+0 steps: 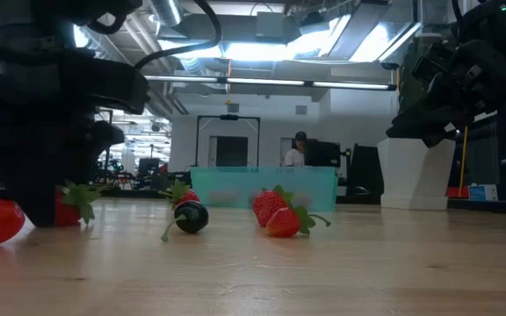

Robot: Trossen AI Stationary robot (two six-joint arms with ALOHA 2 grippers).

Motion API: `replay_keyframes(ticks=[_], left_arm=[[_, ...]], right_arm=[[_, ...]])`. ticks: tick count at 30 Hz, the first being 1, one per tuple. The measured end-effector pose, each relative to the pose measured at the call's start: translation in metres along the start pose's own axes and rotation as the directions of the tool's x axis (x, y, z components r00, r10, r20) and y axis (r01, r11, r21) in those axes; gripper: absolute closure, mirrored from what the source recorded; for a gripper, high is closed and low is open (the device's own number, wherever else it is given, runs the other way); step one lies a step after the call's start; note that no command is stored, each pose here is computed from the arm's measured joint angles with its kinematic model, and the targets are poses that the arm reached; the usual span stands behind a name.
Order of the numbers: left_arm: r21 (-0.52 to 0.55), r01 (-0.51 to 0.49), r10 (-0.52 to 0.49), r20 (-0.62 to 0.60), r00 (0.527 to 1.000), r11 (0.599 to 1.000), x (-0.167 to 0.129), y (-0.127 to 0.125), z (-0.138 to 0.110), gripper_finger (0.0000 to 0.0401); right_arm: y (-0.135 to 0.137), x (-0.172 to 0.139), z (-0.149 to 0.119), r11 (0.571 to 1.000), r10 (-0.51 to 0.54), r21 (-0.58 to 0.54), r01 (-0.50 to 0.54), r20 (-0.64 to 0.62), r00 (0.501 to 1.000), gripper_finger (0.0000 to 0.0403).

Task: Pick and placing Produce into tupperware
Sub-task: Put the red strawberry into the light blue bin

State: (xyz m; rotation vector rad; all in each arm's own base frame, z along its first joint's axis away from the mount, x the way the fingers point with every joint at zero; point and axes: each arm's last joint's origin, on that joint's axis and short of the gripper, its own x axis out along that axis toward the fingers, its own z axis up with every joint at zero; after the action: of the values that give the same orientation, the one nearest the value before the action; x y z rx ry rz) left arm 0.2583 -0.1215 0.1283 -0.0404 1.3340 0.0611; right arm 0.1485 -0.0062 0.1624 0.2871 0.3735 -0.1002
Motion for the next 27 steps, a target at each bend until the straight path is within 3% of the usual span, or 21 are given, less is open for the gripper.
replay_keyframes(ticks=[9,15,27], left_arm=[[0.0,-0.008,0.008,0.032,0.999,1.0,-0.005,0.0009,0.0004,0.024],[-0.002,-0.007,0.007,0.031,1.0,1.0,-0.0049,0.001,0.0003,0.0279],[0.02,-0.008,0.007,0.026,1.0,1.0,-0.0044,0.0012,-0.0002,0.0279]], right_arm=[[0.0,0.0,0.0,1.0,0.0,0.001,0.0,0.0,1.0,0.0249],[0.0,0.0,0.0,1.0,0.0,0.0,0.0,0.0,1.0,0.0249],[0.0,0.0,0.0,1.0,0.0,0.0,0.0,0.0,1.0,0.0249]])
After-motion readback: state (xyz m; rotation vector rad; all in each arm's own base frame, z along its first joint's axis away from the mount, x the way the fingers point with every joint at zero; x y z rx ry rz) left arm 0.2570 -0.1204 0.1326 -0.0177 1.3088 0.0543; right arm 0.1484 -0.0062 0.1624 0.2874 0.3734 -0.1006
